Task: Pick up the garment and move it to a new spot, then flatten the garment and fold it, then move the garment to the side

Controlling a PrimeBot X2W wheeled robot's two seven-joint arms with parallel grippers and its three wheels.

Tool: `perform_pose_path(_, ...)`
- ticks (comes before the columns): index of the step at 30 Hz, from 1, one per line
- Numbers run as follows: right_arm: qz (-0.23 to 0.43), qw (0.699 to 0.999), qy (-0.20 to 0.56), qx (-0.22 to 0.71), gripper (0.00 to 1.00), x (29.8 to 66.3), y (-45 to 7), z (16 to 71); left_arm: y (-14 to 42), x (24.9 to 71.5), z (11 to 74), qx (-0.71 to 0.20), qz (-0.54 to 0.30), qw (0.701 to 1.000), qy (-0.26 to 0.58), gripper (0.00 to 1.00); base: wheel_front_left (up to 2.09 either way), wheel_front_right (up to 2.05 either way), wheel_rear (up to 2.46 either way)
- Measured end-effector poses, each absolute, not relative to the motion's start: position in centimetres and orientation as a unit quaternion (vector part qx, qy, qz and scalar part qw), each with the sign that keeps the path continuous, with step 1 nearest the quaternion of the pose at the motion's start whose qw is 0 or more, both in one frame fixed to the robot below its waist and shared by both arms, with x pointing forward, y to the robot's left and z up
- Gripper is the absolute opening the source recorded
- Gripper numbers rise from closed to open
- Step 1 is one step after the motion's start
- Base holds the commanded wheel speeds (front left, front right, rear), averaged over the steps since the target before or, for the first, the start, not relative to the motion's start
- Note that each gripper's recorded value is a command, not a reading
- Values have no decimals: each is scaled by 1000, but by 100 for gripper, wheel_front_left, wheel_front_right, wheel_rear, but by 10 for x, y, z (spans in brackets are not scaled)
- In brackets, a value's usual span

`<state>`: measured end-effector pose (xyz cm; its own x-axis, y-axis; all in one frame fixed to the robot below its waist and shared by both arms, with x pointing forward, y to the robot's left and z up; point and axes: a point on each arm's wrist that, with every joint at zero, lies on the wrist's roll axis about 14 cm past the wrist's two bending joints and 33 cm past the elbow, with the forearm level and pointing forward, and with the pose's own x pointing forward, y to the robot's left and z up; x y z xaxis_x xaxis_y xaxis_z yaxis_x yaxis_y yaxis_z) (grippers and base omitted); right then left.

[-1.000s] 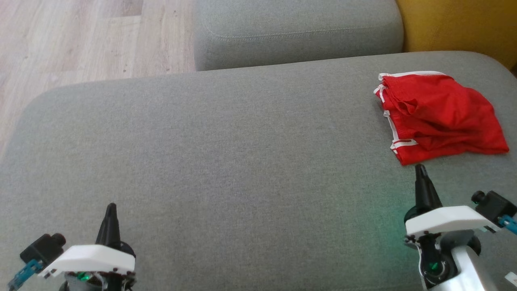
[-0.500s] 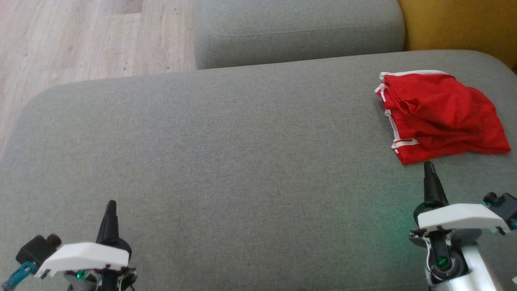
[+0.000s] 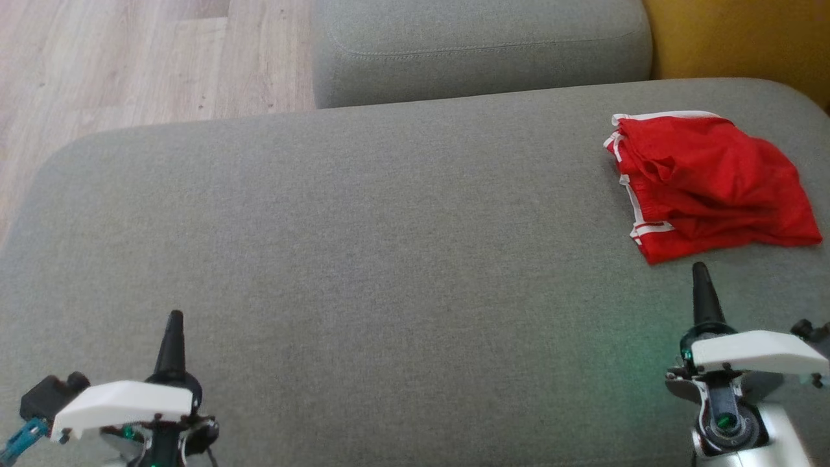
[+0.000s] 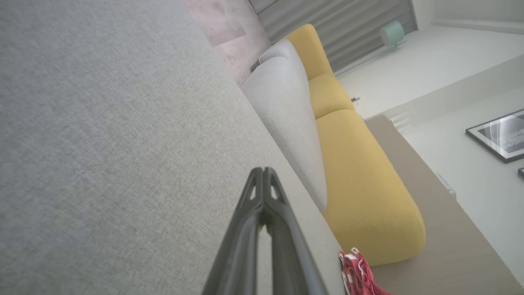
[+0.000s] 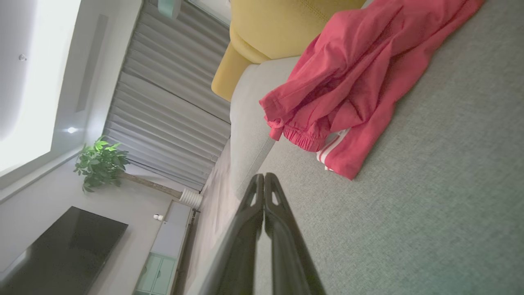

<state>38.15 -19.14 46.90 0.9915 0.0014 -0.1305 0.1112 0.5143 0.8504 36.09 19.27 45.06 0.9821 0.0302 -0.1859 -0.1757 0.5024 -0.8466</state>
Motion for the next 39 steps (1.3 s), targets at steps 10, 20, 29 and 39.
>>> perform_pose_path(10, -35, 839, 47, 541, 0, 384, -196, 474, 194, 362, 452, -544, 60, 834, 71, 0, 0, 0, 0)
perform_pose_path(20, -42, 810, 45, 583, 0, 380, -200, 472, 192, 363, 454, -586, 56, 805, 69, 0, 0, 0, 0)
perform_pose_path(29, -38, 778, 36, 626, 0, 382, -200, 478, 192, 366, 459, -627, 51, 775, 62, 0, 0, 0, 0)
perform_pose_path(39, -34, 741, 23, 670, 0, 383, -202, 483, 190, 371, 468, -670, 38, 740, 53, 0, 0, 0, 0)
